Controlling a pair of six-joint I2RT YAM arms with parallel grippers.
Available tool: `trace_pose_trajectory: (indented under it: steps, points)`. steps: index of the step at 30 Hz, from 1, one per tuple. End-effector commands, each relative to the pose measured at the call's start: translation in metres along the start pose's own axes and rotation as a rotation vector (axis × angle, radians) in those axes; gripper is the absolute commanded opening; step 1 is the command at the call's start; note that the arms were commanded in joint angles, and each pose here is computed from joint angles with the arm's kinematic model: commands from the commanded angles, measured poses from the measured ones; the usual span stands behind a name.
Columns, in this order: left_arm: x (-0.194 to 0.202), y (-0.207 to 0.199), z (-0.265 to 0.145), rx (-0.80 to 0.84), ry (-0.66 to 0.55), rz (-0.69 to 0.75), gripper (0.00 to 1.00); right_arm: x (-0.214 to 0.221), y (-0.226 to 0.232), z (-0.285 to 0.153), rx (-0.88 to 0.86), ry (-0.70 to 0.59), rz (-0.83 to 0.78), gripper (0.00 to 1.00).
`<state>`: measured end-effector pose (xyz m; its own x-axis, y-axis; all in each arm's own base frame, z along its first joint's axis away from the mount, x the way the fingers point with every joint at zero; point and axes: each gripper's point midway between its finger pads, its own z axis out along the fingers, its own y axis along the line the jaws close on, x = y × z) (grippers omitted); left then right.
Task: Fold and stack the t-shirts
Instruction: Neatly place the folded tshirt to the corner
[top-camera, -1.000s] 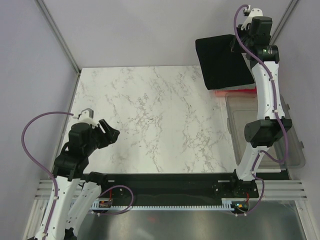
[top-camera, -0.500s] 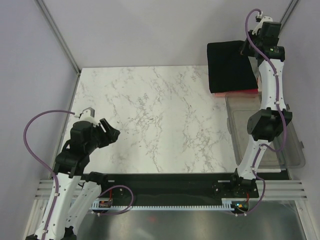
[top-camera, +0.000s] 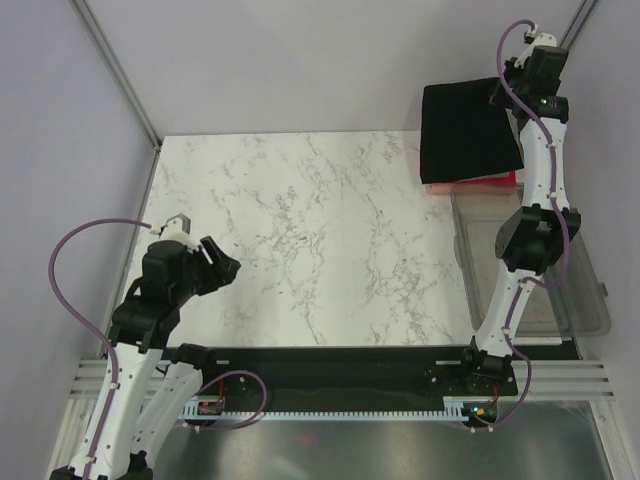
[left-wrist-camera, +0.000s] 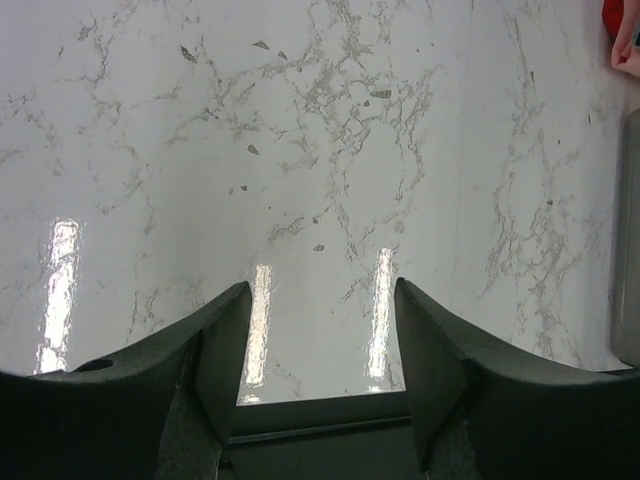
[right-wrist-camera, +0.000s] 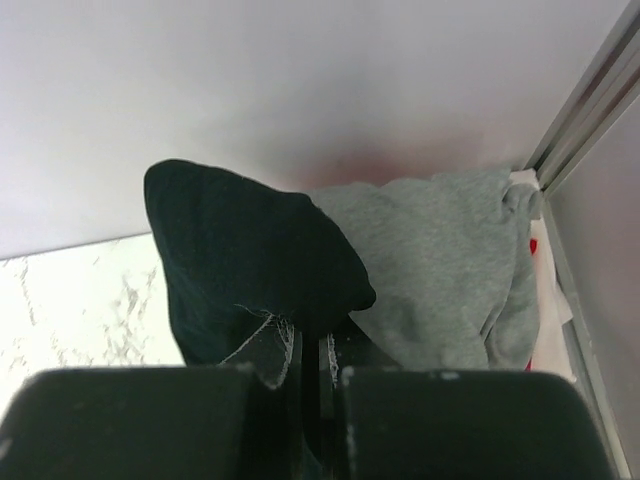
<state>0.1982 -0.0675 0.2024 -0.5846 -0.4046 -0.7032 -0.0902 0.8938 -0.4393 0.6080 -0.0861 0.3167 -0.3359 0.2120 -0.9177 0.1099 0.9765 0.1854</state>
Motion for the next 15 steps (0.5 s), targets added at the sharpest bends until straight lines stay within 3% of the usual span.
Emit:
trace_pose_trajectory:
  steps: [1, 6, 12, 14, 15]
  points:
    - [-0.007, 0.002, 0.001, -0.018, -0.025, -0.019, 0.66, -0.035, -0.015, 0.016, 0.02, -0.158, -0.002, 0.0]
    - [-0.005, 0.002, 0.003, -0.022, -0.017, -0.021, 0.66, -0.018, -0.035, 0.043, 0.067, -0.15, -0.035, 0.0]
    - [-0.009, 0.006, 0.001, -0.038, -0.045, -0.026, 0.66, 0.018, -0.093, 0.093, 0.253, -0.175, -0.011, 0.01]
    - [-0.009, 0.005, 0.0, -0.036, -0.045, -0.026, 0.66, 0.025, -0.11, 0.105, 0.318, -0.199, 0.031, 0.1]
    - [-0.009, 0.006, 0.001, -0.038, -0.047, -0.026, 0.66, 0.026, -0.119, 0.105, 0.376, -0.211, 0.048, 0.31]
